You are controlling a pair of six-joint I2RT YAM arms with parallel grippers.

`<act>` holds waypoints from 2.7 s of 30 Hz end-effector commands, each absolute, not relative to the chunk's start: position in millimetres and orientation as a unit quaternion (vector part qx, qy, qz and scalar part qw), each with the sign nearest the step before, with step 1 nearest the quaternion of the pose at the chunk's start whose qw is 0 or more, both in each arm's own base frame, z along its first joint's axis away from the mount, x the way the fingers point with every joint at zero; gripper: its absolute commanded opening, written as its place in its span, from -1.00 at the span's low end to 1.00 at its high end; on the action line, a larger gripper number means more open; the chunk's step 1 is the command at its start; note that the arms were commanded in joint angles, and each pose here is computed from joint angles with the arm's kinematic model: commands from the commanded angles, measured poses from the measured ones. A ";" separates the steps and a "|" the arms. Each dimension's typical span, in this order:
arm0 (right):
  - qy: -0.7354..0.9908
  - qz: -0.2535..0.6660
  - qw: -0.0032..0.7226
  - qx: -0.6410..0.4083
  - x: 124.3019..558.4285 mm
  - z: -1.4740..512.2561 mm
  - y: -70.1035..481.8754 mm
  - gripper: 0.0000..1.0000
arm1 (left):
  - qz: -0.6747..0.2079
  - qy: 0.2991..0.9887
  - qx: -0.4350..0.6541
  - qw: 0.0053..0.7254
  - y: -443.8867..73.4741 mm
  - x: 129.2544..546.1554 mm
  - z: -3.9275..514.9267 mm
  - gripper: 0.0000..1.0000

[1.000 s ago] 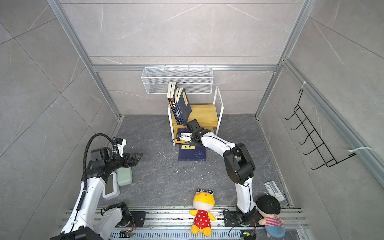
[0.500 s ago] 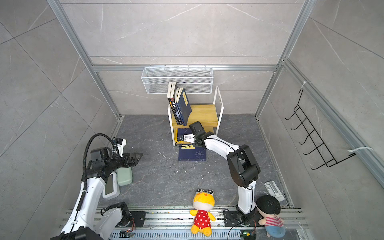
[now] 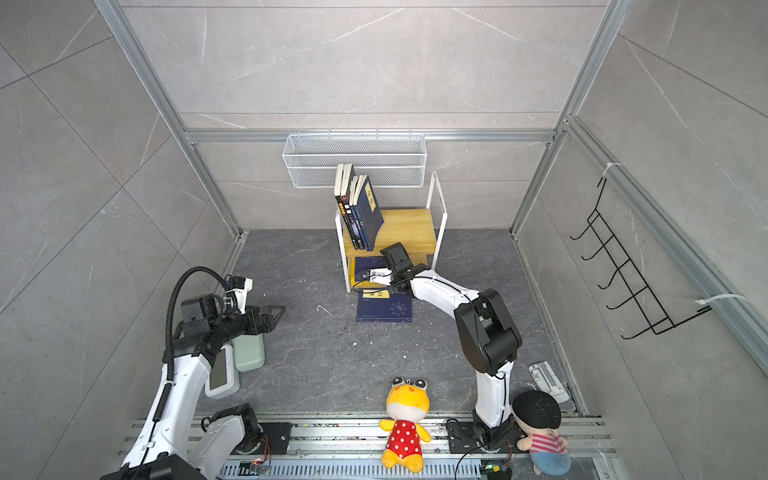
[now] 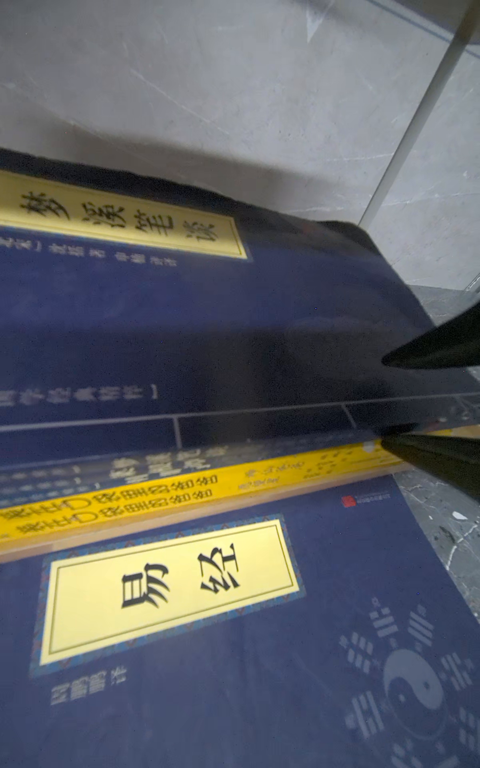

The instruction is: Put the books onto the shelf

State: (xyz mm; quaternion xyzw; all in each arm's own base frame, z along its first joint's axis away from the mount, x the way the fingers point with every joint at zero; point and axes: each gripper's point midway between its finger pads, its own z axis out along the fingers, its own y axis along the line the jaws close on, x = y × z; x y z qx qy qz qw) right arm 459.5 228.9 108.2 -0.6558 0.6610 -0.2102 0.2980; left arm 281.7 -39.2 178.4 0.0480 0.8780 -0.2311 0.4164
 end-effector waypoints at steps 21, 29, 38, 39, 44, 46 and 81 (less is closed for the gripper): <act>0.873 0.022 0.407 -0.269 354.4 182.4 203.1 0.04 | -0.252 0.872 0.050 0.416 -42.5 287.4 185.2 1.00; 0.930 0.078 0.355 -0.053 331.7 109.2 180.4 0.01 | -0.254 0.871 0.048 0.417 -42.6 287.4 184.3 0.99; 0.939 0.080 0.333 -0.022 346.8 74.5 184.7 -0.07 | -0.256 0.868 0.049 0.422 -43.8 286.9 186.1 0.99; 0.940 0.080 0.330 -0.017 350.8 71.6 183.7 -0.07 | -0.256 0.868 0.049 0.422 -43.9 286.5 185.8 0.99; 0.943 0.092 0.320 0.014 370.3 56.7 178.8 0.02 | -0.259 0.868 0.048 0.420 -44.5 286.0 189.9 0.99; 0.944 0.092 0.316 0.015 377.0 49.0 180.8 0.07 | -0.257 0.866 0.050 0.426 -44.6 285.8 188.0 1.00; 0.955 0.158 0.227 -0.107 289.9 -17.5 283.6 -0.11 | -0.354 0.867 -0.014 0.352 -72.9 291.3 165.8 0.94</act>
